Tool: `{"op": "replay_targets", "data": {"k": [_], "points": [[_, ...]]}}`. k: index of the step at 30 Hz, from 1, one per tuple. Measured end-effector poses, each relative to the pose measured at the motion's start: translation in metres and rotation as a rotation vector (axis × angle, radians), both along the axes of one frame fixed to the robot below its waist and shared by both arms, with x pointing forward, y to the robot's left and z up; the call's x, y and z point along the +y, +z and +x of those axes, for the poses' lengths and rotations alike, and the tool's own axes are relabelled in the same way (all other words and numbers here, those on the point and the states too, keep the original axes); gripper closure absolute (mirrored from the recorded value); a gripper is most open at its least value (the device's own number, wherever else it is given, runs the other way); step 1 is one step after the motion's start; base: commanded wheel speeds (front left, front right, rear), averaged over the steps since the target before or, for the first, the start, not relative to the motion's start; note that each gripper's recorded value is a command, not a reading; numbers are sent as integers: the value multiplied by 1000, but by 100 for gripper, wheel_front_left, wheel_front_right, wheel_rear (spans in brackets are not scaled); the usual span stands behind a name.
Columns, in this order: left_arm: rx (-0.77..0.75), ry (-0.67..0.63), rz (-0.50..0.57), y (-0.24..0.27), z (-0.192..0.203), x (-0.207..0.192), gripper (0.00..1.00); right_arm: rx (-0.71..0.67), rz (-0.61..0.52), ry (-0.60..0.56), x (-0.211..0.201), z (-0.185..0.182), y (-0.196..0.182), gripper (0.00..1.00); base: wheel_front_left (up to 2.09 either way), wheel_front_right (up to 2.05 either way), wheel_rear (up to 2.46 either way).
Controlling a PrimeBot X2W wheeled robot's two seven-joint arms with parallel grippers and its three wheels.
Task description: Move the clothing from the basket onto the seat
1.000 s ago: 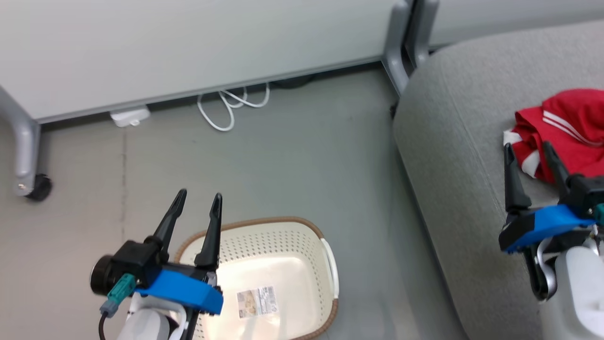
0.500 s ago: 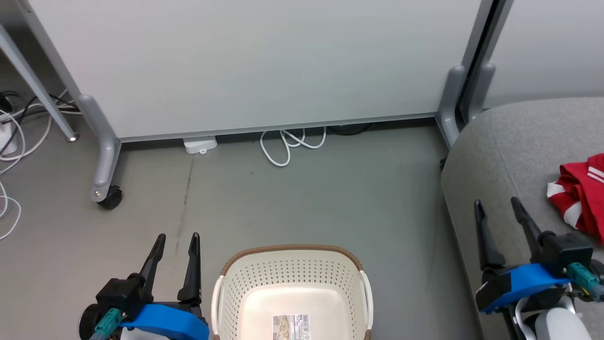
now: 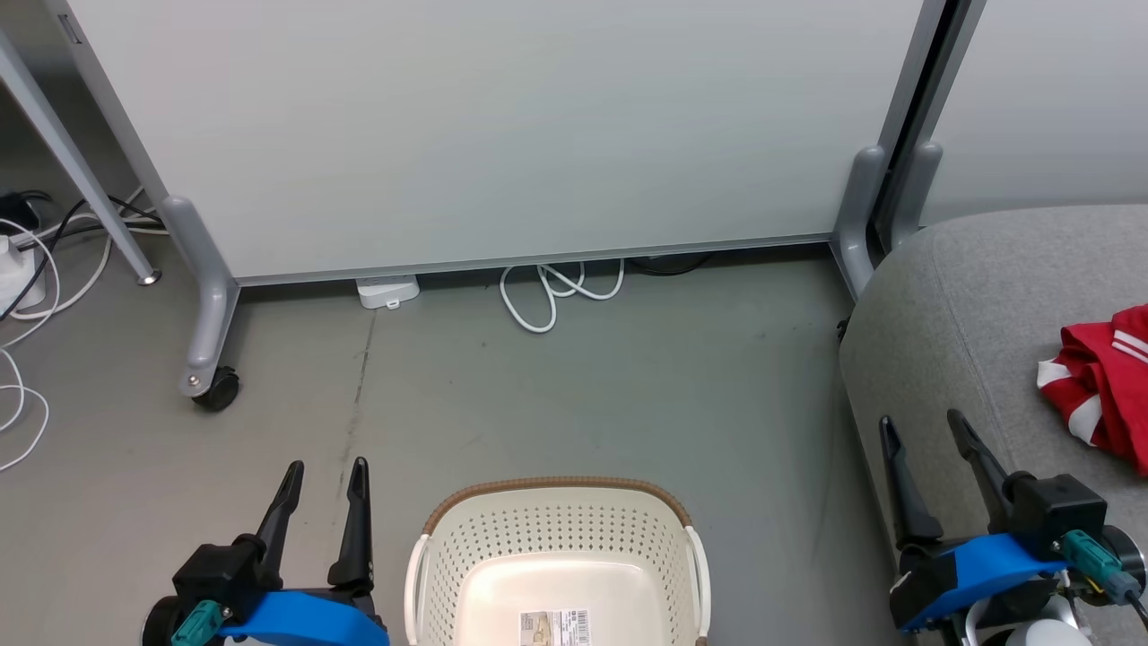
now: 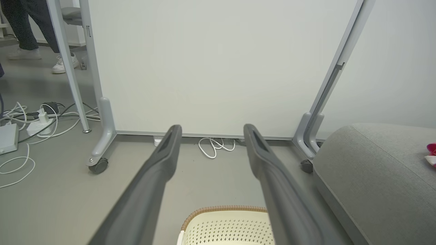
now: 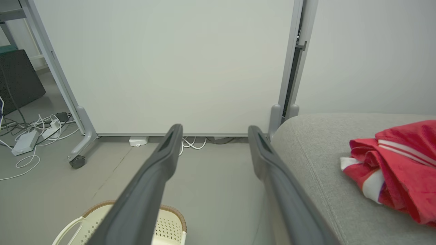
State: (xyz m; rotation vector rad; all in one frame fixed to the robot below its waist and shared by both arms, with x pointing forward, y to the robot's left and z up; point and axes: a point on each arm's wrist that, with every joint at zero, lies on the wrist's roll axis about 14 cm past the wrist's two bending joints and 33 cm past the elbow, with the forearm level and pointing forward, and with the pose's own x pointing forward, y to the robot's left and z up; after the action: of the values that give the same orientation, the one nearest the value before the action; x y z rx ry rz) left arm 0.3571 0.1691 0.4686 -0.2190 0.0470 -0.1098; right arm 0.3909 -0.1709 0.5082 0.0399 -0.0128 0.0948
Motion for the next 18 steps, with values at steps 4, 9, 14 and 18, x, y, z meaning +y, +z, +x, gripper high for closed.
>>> {"op": "replay_targets", "data": {"k": [4, 9, 14, 18], "points": [[1, -4, -1, 0, 1, -2, 0, 10, 5, -3, -1, -2, -3, 0, 0, 0, 0], [4, -8, 3, -1, 1, -3, 0, 18, 12, -1, 0, -3, -6, 0, 0, 0, 0], [29, -11, 3, -9, -2, -4, 100, 44, 20, -1, 1, -5, -15, 100, 0, 0, 0], [98, -10, -1, -30, -15, -6, 100, 95, 23, -5, 0, -11, -31, 100, 0, 0, 0]]}}
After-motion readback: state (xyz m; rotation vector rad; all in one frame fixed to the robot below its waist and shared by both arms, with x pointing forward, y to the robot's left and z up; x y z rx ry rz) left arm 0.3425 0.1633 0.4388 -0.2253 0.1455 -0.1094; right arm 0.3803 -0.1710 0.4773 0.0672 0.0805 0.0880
